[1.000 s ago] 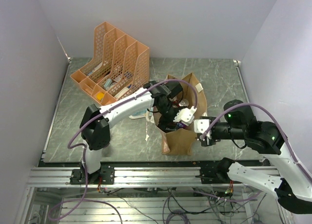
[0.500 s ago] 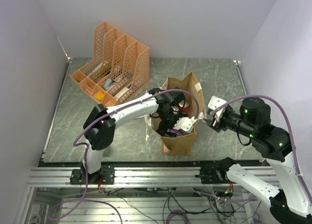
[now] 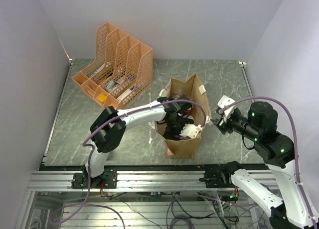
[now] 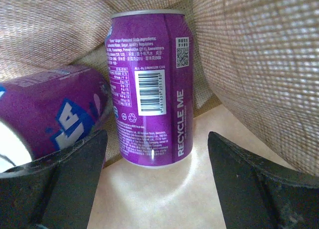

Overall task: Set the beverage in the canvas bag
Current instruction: Pick up the drink from the canvas bag.

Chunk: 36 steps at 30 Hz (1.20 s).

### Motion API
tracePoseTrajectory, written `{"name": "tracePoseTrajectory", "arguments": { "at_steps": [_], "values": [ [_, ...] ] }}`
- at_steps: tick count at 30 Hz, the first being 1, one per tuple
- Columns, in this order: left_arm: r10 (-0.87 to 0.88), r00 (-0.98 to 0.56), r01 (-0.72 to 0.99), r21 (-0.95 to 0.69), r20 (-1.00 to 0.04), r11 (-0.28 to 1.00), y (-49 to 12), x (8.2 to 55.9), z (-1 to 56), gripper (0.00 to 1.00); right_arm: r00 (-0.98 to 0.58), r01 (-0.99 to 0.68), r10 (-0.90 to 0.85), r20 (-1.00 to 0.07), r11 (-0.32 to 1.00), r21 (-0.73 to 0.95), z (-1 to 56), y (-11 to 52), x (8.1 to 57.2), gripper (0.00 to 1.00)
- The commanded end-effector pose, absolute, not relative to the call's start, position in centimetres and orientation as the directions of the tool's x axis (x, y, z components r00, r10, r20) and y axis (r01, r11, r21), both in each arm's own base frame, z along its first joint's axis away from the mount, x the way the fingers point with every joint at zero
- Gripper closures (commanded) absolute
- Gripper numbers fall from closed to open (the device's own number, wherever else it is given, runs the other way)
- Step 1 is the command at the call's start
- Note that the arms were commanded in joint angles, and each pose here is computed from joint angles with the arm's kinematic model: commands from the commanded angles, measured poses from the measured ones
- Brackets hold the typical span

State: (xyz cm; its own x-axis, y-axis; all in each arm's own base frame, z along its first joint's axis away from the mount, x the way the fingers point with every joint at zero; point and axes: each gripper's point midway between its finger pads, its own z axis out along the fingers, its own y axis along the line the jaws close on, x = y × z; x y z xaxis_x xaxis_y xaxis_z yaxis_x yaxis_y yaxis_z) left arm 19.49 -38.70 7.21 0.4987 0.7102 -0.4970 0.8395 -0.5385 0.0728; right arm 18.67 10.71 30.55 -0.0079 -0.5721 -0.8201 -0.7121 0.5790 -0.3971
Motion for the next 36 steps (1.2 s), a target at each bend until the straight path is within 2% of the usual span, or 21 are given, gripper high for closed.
{"name": "tracePoseTrajectory", "arguments": {
  "at_steps": [1,14,19,24,27,30,34,36],
  "values": [
    [0.734,0.517,0.825,0.027,-0.440,-0.564,-38.1,18.6,4.4,0.08,0.006,-0.692,-0.537,-0.844,0.607,-0.391,31.3,10.6,18.8,0.49],
    [0.761,0.499,0.836,-0.001,-0.414,-0.549,-38.4,18.0,0.2,0.09,-0.024,-0.666,-0.517,-0.856,0.647,-0.372,31.1,9.6,18.9,0.50],
    [0.774,0.485,0.844,-0.012,-0.407,-0.536,-38.2,17.7,-0.9,0.16,-0.032,-0.662,-0.514,-0.857,0.654,-0.367,30.9,9.4,18.8,0.50],
    [0.779,0.464,0.859,-0.001,-0.422,-0.512,-38.7,17.9,0.4,0.38,-0.034,-0.659,-0.509,-0.860,0.658,-0.364,31.0,9.4,19.0,0.50],
    [0.770,0.460,0.862,0.015,-0.442,-0.507,-39.1,17.9,2.2,0.59,-0.033,-0.660,-0.513,-0.858,0.656,-0.367,31.1,9.4,19.1,0.50],
    [0.750,0.466,0.861,0.042,-0.469,-0.508,-39.6,17.9,4.6,0.76,-0.033,-0.659,-0.516,-0.856,0.655,-0.369,31.2,9.4,19.2,0.50],
    [0.733,0.474,0.857,0.064,-0.488,-0.511,-40.1,18.1,7.5,0.92,-0.032,-0.659,-0.515,-0.856,0.655,-0.370,31.3,9.4,19.3,0.50],
    [0.729,0.475,0.857,0.072,-0.492,-0.510,-40.3,18.1,8.8,0.93,-0.033,-0.659,-0.518,-0.855,0.654,-0.371,31.3,9.4,19.3,0.51]
  ]
}}
